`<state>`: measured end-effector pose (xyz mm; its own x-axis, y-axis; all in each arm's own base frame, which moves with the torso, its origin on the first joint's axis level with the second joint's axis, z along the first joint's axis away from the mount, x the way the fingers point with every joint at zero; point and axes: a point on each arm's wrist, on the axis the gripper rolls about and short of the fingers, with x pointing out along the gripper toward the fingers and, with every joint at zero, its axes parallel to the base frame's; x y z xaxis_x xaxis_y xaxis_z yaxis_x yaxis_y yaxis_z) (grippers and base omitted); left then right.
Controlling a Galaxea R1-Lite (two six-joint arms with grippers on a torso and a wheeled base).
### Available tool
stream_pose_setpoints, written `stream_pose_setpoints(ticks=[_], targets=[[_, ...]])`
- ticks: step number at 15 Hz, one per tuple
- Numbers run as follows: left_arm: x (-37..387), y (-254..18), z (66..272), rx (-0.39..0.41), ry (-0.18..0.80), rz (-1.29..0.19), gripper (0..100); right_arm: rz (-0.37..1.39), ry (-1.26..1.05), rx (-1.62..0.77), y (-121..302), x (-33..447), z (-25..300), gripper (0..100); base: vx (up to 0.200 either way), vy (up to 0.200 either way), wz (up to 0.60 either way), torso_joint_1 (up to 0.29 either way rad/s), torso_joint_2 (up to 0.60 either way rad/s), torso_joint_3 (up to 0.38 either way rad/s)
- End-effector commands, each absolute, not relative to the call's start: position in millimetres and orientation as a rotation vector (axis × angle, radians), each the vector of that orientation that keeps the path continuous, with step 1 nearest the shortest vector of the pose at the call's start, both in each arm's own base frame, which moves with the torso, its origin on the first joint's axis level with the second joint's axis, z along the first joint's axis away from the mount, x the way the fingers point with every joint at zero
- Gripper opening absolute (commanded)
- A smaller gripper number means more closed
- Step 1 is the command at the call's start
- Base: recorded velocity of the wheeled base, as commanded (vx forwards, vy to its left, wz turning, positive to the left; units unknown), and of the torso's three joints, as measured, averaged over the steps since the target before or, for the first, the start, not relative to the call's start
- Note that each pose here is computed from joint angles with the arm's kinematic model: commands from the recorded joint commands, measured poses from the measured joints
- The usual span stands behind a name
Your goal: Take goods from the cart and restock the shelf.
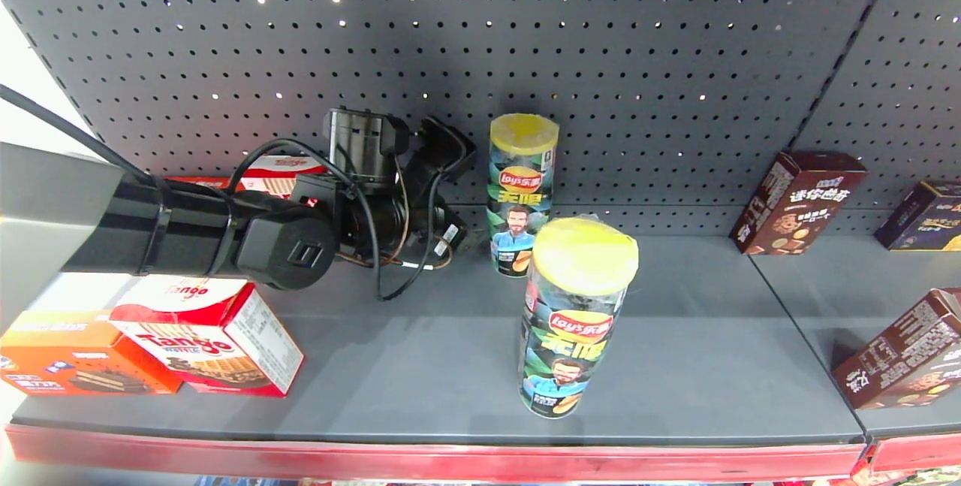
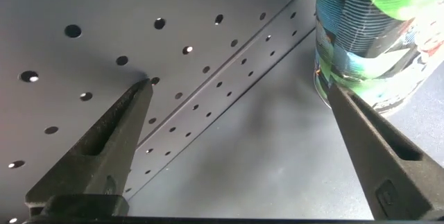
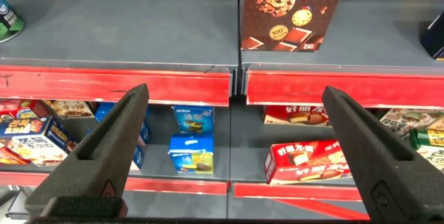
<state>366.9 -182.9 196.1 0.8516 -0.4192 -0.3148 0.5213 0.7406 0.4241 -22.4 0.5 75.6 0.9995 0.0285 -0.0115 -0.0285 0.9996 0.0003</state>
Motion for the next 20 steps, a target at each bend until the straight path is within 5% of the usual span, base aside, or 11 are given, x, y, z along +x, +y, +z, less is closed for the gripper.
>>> stream_pose_setpoints(ticks=[1,6,14,20], targets=[[367.2,-184.0,193.5,0.525,0.211,-0.523,100,0.029,0.014,0.000,0.5,-22.2,75.5,100,0.000,0.000,0.00,0.000,0.00,0.000],[367.9,-180.2,201.0,0.516,0.162,-0.477,100,0.029,0.014,0.000,0.5,-22.2,75.5,100,0.000,0.000,0.00,0.000,0.00,0.000],[322.4,-142.6,270.6,0.475,0.013,-0.329,100,0.029,0.014,0.000,0.5,-22.2,75.5,100,0.000,0.000,0.00,0.000,0.00,0.000],[259.5,-125.3,279.9,0.476,-0.002,-0.321,100,0.031,0.012,0.000,0.6,-22.3,75.9,100,0.000,0.000,0.00,0.000,0.00,0.000]])
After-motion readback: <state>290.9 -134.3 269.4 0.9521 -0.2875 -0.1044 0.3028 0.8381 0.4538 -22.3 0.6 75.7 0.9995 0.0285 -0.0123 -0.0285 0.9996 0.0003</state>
